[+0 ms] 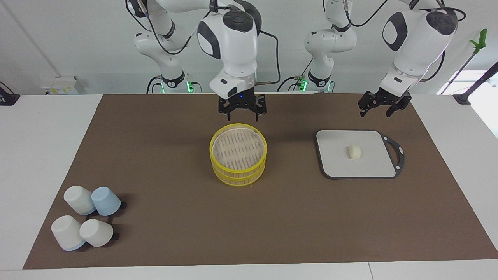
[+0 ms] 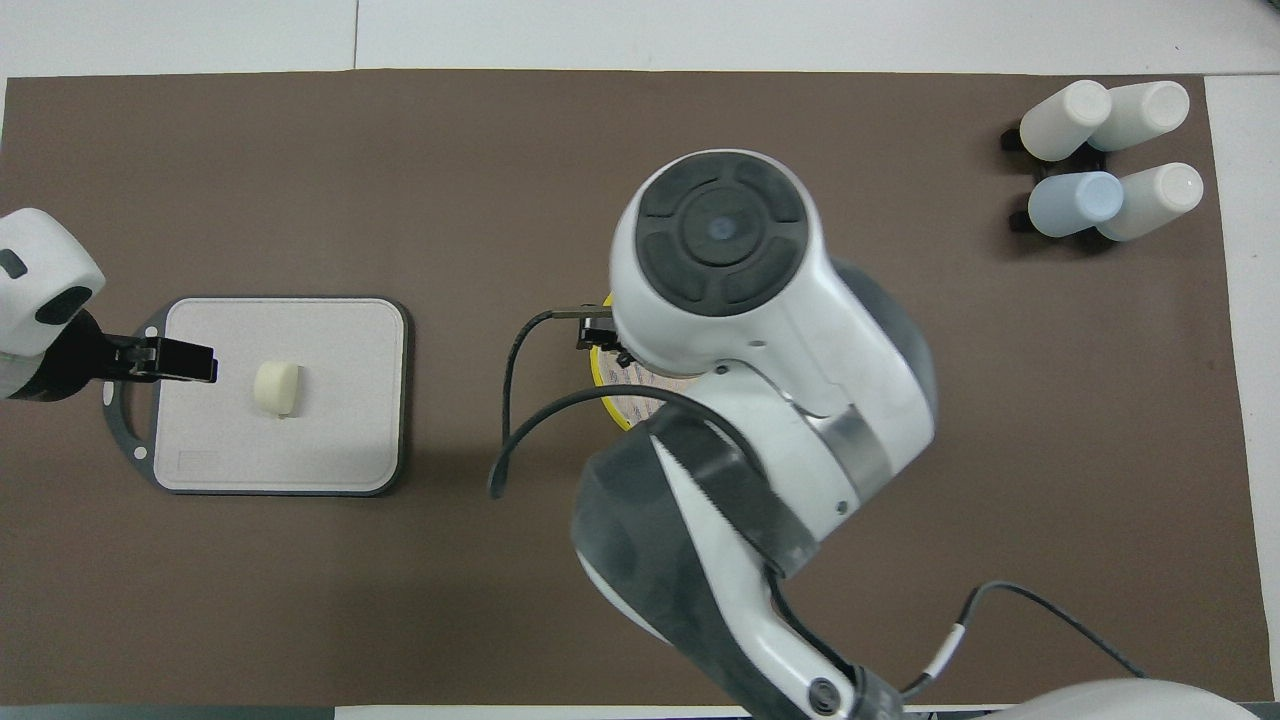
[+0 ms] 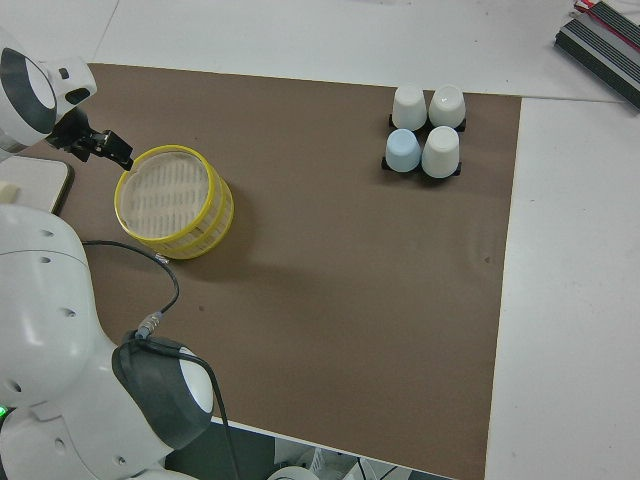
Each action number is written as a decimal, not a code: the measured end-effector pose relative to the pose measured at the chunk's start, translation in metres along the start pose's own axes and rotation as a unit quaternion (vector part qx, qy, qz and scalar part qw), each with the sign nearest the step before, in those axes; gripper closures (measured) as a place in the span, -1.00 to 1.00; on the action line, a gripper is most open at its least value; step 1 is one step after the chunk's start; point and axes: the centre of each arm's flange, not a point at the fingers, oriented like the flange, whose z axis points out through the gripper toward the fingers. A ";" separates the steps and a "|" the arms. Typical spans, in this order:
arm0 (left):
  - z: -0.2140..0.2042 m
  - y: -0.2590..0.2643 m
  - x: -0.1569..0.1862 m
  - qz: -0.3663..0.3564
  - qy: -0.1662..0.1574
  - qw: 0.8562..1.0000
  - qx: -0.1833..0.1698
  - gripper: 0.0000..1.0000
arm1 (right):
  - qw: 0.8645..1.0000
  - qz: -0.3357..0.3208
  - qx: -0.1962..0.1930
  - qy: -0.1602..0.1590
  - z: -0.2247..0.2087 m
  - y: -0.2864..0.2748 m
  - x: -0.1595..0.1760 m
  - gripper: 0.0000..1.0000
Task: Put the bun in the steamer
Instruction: 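Reach the right gripper to the steamer lid while the left gripper reaches the bun, then grasp the steamer lid with the right gripper while the left gripper grasps the bun, then lift the lid toward the bottles while the left gripper carries the bun, then lower the bun into the open steamer and open the left gripper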
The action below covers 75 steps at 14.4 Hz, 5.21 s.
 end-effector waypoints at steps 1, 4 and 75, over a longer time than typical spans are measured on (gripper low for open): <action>0.020 -0.003 -0.004 0.007 -0.002 1.000 0.000 -1.00 | 1.000 -0.007 -0.003 0.001 0.012 -0.017 -0.003 -1.00; 0.079 -0.004 -0.017 0.014 0.000 1.000 0.001 -1.00 | 0.999 -0.038 0.003 0.023 0.051 -0.057 -0.008 -1.00; 0.069 0.415 0.055 -0.158 0.063 0.986 -0.001 -1.00 | 0.979 -0.189 -0.029 -0.071 0.003 0.320 0.020 0.82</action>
